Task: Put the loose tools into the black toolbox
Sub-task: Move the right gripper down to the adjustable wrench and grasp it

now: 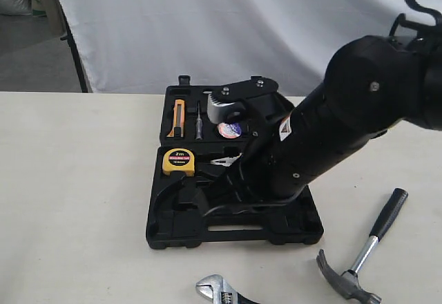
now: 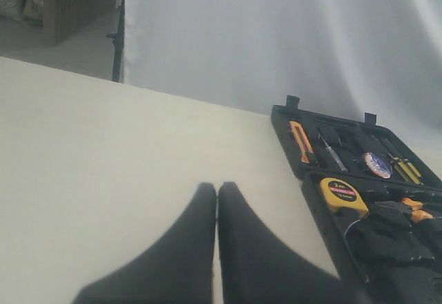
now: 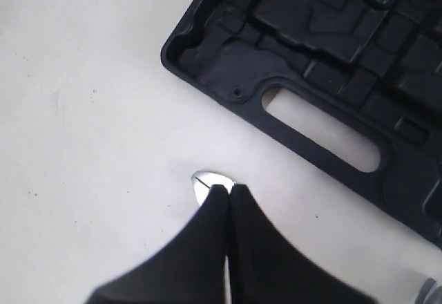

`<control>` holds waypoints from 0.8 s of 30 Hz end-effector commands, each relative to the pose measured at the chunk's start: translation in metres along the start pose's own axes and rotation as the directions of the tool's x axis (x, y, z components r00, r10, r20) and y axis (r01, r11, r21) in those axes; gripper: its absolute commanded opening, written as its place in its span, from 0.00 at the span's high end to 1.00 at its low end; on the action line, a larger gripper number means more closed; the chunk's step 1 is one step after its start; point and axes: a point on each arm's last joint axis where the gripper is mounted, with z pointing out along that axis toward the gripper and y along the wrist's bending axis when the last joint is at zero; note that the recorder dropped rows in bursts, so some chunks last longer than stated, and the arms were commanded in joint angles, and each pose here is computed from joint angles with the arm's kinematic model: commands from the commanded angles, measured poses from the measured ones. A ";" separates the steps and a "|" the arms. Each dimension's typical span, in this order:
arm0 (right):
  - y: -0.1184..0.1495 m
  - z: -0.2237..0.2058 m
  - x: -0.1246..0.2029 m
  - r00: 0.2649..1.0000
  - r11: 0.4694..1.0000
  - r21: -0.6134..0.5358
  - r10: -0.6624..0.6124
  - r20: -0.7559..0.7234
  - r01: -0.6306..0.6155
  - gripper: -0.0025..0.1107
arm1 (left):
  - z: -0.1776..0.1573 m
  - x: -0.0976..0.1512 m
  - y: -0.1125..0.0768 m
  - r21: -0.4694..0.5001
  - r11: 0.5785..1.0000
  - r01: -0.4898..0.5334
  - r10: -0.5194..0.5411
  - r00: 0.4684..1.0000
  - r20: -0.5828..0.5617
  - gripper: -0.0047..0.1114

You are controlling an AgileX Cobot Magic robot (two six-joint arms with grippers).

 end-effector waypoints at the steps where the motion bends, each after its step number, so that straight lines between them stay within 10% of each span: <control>1: 0.003 0.002 0.002 1.000 0.999 0.032 -0.006 0.000 0.006 0.98 | 0.000 -0.002 0.001 -0.021 1.000 0.001 0.000 1.000 0.020 0.95; 24: 0.017 0.065 0.026 0.959 0.988 0.129 0.119 -0.258 -0.088 0.98 | 0.000 -0.002 0.001 -0.021 1.000 0.001 0.000 1.000 0.020 0.95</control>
